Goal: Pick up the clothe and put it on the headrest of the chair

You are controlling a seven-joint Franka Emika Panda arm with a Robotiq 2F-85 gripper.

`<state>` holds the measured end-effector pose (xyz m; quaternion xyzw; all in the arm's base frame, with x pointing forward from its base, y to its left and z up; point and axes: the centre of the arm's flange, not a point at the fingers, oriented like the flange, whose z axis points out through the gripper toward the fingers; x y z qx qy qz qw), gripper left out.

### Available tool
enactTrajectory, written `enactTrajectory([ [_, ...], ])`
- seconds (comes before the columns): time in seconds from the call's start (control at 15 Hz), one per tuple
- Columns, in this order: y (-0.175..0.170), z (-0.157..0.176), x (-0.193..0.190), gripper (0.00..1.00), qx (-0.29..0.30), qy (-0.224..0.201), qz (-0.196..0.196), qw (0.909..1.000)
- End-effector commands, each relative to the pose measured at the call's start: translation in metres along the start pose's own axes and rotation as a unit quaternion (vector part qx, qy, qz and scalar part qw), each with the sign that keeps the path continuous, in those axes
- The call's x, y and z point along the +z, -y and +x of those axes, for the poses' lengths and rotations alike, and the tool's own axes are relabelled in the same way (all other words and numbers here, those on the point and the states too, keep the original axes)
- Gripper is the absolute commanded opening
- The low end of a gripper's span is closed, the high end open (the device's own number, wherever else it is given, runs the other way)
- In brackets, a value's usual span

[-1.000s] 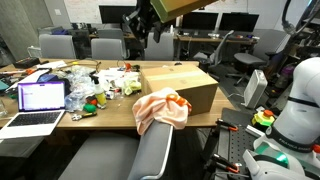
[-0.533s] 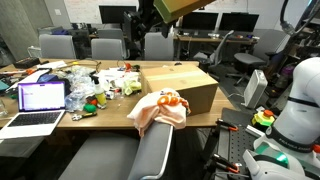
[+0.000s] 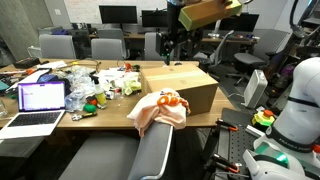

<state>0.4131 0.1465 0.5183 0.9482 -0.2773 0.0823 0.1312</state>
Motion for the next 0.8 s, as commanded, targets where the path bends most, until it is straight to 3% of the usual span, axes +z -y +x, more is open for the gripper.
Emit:
enactTrajectory([
  [0.0,-0.061,-0.014,0.031,1.0,0.048,0.039,0.044,0.9971],
  [0.27,-0.098,-0.023,0.065,1.0,0.102,0.077,0.088,0.9879],
  [0.47,-0.115,-0.028,0.084,1.0,0.118,0.08,0.112,0.9834],
  [0.6,-0.121,-0.031,0.092,1.0,0.121,0.073,0.12,0.9827],
  [0.67,-0.106,-0.022,0.087,1.0,0.12,0.085,0.089,0.9851],
  [0.73,-0.11,-0.024,0.091,1.0,0.122,0.083,0.093,0.9846],
])
